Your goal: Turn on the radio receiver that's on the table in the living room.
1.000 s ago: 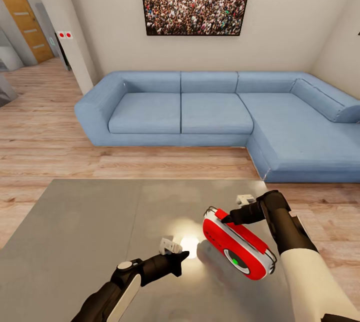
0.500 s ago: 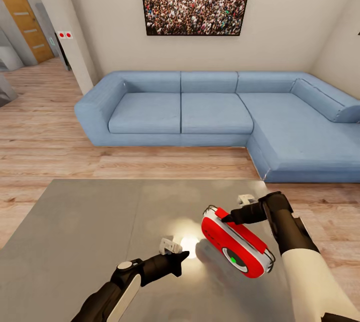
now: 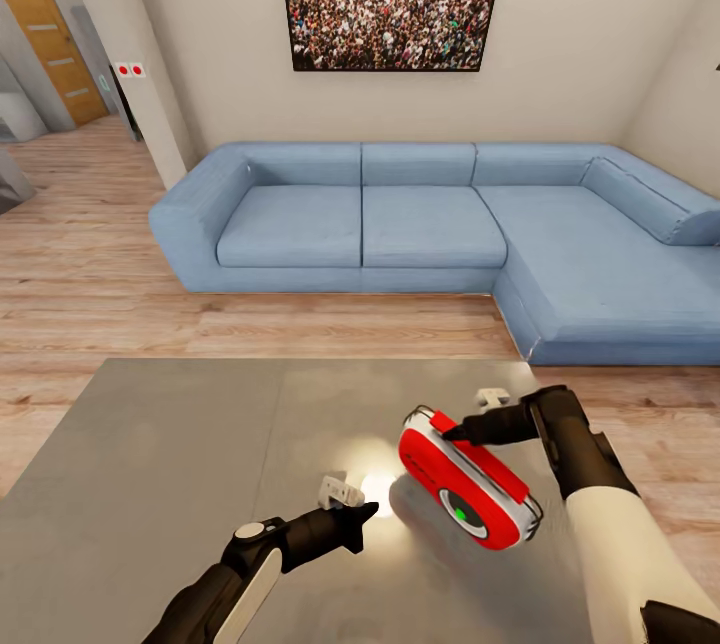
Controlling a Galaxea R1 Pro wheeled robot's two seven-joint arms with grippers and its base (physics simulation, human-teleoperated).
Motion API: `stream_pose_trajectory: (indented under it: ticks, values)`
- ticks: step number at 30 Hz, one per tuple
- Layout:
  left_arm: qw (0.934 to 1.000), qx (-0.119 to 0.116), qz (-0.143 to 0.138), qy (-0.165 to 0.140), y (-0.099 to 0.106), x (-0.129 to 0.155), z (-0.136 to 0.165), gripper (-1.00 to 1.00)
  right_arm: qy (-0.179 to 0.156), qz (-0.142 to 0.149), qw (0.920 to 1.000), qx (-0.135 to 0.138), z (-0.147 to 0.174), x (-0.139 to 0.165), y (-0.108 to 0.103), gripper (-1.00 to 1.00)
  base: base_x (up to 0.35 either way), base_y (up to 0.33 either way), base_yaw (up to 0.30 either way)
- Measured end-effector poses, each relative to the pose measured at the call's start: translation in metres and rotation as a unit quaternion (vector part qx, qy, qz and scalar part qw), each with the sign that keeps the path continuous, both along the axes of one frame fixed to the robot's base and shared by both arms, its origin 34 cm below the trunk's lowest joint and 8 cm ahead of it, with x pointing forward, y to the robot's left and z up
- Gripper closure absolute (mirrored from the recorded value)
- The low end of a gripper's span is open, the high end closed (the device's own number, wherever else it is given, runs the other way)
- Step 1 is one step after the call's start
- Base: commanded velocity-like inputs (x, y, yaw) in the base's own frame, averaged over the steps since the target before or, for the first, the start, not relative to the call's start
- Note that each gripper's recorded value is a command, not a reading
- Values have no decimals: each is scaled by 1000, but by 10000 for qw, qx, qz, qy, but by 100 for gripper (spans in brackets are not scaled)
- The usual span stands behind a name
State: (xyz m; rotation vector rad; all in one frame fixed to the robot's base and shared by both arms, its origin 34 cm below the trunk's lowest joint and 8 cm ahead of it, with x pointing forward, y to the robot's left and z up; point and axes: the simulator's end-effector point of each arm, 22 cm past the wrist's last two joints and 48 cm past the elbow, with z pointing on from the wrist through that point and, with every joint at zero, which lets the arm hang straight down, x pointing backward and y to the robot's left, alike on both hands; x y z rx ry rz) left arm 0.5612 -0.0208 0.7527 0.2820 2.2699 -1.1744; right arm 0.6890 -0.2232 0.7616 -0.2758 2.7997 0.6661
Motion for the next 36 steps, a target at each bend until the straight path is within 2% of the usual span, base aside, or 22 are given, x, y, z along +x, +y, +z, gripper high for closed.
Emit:
stream_pose_trajectory:
  ticks: [9,27,36]
  values:
    - [10000,-8,-4,-8,0,0,1,100,-12,-188,9996,212,0,1,-2,100,0,0,0]
    - [10000,-7,-3,-6,0,0,0,100,-159,-55,9995,269,-6,1,2,100,0,0,0]
    - [10000,-7,-3,-7,0,0,0,100,-305,-89,9984,471,-9,2,5,100,0,0,0]
